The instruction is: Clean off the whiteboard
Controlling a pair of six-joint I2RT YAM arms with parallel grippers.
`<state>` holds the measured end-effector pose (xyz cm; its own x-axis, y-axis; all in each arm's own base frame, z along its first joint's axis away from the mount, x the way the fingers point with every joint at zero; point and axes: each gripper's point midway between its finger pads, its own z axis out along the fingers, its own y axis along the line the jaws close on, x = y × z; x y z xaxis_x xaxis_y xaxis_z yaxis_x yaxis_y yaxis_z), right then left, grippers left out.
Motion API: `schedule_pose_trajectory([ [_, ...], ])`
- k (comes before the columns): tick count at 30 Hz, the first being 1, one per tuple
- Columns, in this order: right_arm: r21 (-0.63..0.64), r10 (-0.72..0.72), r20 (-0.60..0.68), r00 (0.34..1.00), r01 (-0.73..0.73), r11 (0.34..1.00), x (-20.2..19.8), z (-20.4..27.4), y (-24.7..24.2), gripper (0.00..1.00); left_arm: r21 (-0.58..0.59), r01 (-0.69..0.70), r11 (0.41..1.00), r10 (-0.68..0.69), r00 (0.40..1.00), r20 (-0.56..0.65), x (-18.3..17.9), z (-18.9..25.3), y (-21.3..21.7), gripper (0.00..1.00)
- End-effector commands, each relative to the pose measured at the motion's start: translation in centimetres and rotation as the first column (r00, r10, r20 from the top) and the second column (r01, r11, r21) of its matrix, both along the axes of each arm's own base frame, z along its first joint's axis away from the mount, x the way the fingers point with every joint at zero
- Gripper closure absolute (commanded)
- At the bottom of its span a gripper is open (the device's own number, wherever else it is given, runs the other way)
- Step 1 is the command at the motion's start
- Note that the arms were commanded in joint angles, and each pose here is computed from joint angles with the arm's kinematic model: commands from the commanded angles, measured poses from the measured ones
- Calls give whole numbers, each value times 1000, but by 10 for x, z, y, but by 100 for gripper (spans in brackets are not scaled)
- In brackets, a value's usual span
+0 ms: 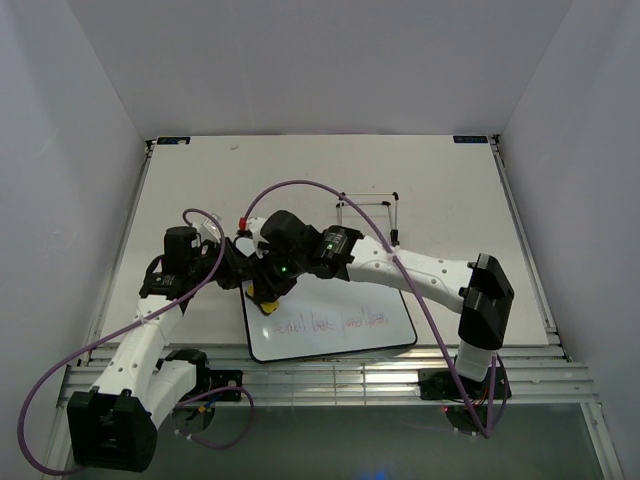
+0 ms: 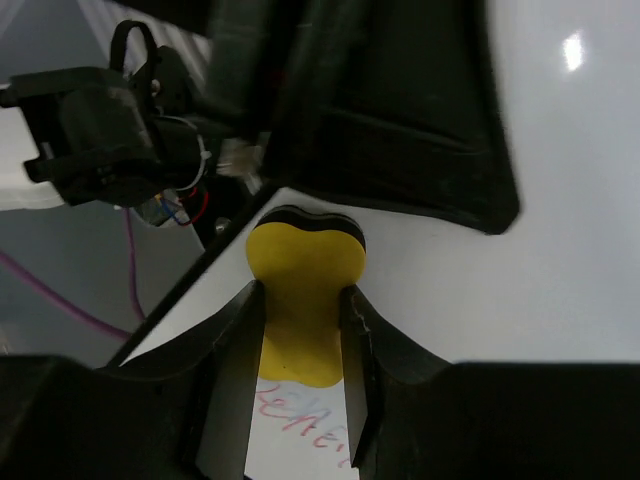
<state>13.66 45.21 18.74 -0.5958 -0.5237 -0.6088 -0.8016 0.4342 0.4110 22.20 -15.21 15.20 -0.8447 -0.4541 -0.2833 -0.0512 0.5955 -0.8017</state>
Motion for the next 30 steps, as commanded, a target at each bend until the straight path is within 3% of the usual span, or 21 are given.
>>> schedule_pose_trajectory([
  [1,-16,101,-53,993,-102,995,-41,-3,12,75,319,-135,938,54,967,250,41,-14,46,100],
  [7,-66,48,-2,999,-48,997,-25,-13,3,75,319,-133,938,52,966,252,41,-14,45,100],
  [11,-162,-83,22,996,86,983,11,-45,-34,75,319,-136,938,53,965,257,41,-12,46,100],
  [17,-314,-383,189,904,425,849,83,-63,-108,75,315,-131,940,49,965,256,41,-12,45,100],
  [21,-240,-301,131,945,325,915,68,-44,-74,75,315,-128,941,47,967,251,41,-13,44,100],
  [25,-106,-99,-12,995,97,990,16,-23,-18,75,317,-132,939,50,966,255,41,-13,45,100],
  [30,44,79,-89,993,-75,996,-36,1,8,75,321,-142,937,58,964,258,41,-12,47,100],
])
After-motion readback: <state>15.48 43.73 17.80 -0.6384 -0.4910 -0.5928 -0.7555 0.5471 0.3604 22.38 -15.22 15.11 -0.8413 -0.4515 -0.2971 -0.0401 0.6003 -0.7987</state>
